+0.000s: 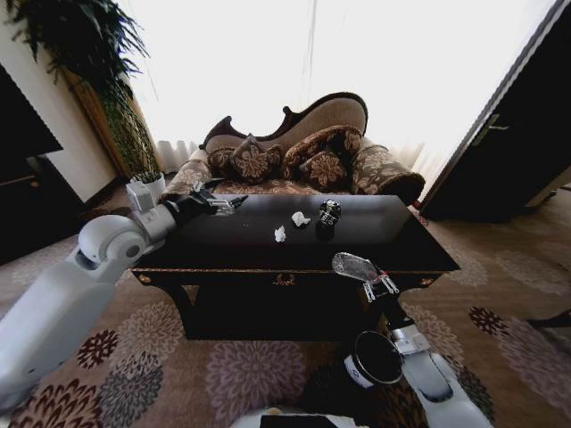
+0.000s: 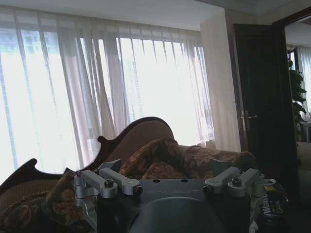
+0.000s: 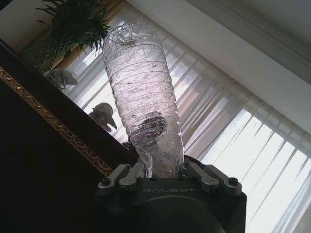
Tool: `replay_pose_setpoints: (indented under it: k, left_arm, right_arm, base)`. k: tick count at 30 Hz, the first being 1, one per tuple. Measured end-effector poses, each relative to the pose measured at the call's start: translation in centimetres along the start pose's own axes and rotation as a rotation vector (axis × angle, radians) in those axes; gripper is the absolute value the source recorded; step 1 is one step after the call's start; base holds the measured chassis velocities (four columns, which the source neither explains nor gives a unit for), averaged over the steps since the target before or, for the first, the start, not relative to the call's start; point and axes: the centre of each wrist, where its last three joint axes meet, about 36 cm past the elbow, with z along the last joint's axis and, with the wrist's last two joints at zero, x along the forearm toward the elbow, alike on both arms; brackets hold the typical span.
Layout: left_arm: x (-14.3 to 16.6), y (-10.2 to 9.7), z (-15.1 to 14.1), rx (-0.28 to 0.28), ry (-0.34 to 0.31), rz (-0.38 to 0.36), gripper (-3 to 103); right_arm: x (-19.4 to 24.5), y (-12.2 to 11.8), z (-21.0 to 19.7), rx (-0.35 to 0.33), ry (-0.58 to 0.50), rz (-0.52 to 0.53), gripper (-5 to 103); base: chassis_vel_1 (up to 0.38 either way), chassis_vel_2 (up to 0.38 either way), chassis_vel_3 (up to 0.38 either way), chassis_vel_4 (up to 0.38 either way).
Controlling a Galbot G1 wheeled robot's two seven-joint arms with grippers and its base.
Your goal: Move to the front of the table and place the trash on the table into the trash bin.
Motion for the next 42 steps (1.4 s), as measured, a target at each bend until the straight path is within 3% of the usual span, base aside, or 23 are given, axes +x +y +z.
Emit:
replay_pose_setpoints:
  k: [2, 4, 6, 11, 18, 32, 42]
  left_arm:
    - [0.9, 1.6, 0.1, -0.014, -0.057, -0.075, 100]
    - [1.2, 2.0, 0.0, -0.021, -0.073, -0.092, 100]
    - [2.1, 3.0, -0.5, -0.038, -0.140, -0.132, 100]
    - [2.6, 3.1, -1.2, -0.032, -0.202, -0.122, 100]
    - [2.4, 2.9, -1.4, -0.018, -0.215, -0.087, 100]
    - [0.8, 3.2, 0.0, 0.010, -0.190, -0.070, 100]
    - [1.2, 4.8, -0.8, -0.002, -0.199, -0.105, 100]
  right_arm:
    - [0.3, 0.7, 0.4, -0.023, 0.017, -0.003, 25]
    - [0.3, 0.9, 0.6, -0.030, 0.022, -0.005, 25]
    - [0.5, 1.5, 1.3, -0.053, 0.043, -0.013, 25]
    - [0.9, 2.7, 2.6, -0.110, 0.107, 0.003, 25]
    - [2.2, 3.3, 4.6, -0.125, 0.177, 0.019, 25]
    - [5.2, -0.5, 6.6, -0.114, 0.197, 0.068, 25]
    - [8.4, 2.4, 9.0, -0.159, 0.286, 0.014, 25]
  base:
    - [0.000, 0.000, 0.000, 0.000]
    - [0.000, 0.000, 0.000, 0.000]
    - [0.000, 0.000, 0.000, 0.000]
    - [0.000, 0.000, 0.000, 0.000]
    - [0.000, 0.000, 0.000, 0.000]
    - [0.000, 0.000, 0.000, 0.000]
    - [0.000, 0.000, 0.000, 0.000]
